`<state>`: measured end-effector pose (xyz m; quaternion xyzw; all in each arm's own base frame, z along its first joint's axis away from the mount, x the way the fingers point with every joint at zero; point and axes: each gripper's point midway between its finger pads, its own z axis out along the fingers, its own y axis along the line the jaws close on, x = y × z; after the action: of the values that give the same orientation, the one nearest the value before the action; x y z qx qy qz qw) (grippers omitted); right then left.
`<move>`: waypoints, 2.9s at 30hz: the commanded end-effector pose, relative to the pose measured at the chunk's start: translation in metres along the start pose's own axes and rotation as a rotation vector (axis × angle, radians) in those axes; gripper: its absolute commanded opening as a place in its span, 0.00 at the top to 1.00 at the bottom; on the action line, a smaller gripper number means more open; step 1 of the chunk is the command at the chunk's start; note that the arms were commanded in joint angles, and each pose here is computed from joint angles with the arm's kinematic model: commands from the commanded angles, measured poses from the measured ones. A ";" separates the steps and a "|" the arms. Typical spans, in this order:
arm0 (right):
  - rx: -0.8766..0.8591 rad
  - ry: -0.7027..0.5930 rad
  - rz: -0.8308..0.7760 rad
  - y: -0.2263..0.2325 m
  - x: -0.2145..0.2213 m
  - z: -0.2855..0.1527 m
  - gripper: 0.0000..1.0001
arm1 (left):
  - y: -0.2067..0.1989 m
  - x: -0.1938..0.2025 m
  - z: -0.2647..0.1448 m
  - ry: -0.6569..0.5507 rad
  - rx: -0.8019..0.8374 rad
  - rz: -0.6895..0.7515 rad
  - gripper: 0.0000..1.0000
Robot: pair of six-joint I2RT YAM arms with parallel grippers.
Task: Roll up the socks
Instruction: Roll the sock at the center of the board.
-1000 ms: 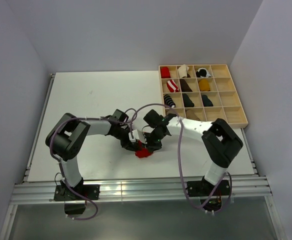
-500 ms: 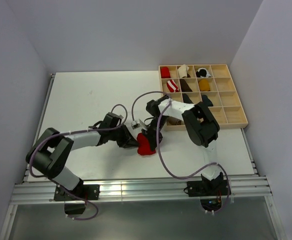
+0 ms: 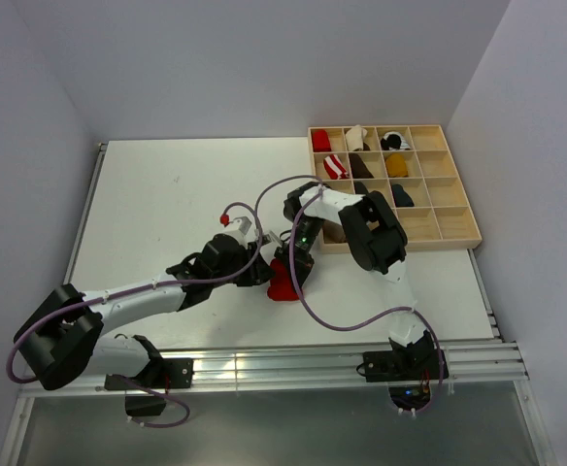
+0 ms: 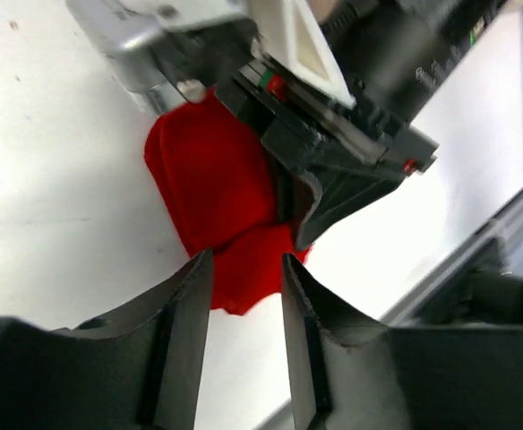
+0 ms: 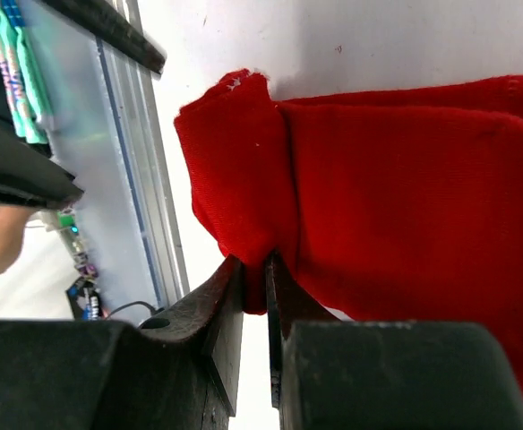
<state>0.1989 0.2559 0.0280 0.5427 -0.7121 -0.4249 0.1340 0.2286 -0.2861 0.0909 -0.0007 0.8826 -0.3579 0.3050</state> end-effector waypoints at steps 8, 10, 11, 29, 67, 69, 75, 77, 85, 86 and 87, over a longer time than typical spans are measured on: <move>-0.009 0.046 0.050 -0.008 0.008 -0.001 0.88 | -0.006 0.011 0.018 -0.036 0.047 0.358 0.57; -0.012 0.041 0.055 -0.009 0.008 -0.001 0.88 | -0.008 0.019 0.023 -0.008 0.066 0.374 0.57; -0.012 0.039 0.064 -0.009 0.008 -0.002 0.88 | -0.010 0.021 0.024 -0.003 0.078 0.376 0.57; 0.005 0.032 0.129 -0.019 0.008 -0.001 0.89 | -0.031 0.039 0.030 0.062 0.215 0.355 0.54; 0.441 -0.230 0.082 -0.034 -0.036 -0.054 0.43 | 0.019 0.097 0.059 0.369 -0.122 0.108 1.00; 0.457 -0.241 0.092 -0.034 -0.035 -0.056 0.43 | 0.021 0.098 0.059 0.367 -0.127 0.094 1.00; 0.541 -0.297 0.131 -0.034 -0.039 -0.073 0.43 | 0.041 0.102 0.062 0.358 -0.209 0.059 1.00; 0.606 -0.311 0.144 -0.040 -0.039 -0.081 0.43 | 0.049 0.105 0.061 0.358 -0.236 0.047 1.00; 0.689 -0.367 0.115 -0.038 -0.047 -0.099 0.47 | 0.070 0.114 0.058 0.373 -0.278 0.020 1.00; 0.700 -0.376 0.106 -0.038 -0.049 -0.101 0.48 | 0.073 0.114 0.058 0.378 -0.282 0.013 1.00; 0.713 -0.391 0.096 -0.035 -0.051 -0.106 0.49 | 0.074 0.115 0.059 0.388 -0.283 0.014 1.00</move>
<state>0.2788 0.2330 0.0330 0.4311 -0.8703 -0.2266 -0.0726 0.2249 -0.3510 0.0218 0.0290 0.9124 -0.3427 0.2219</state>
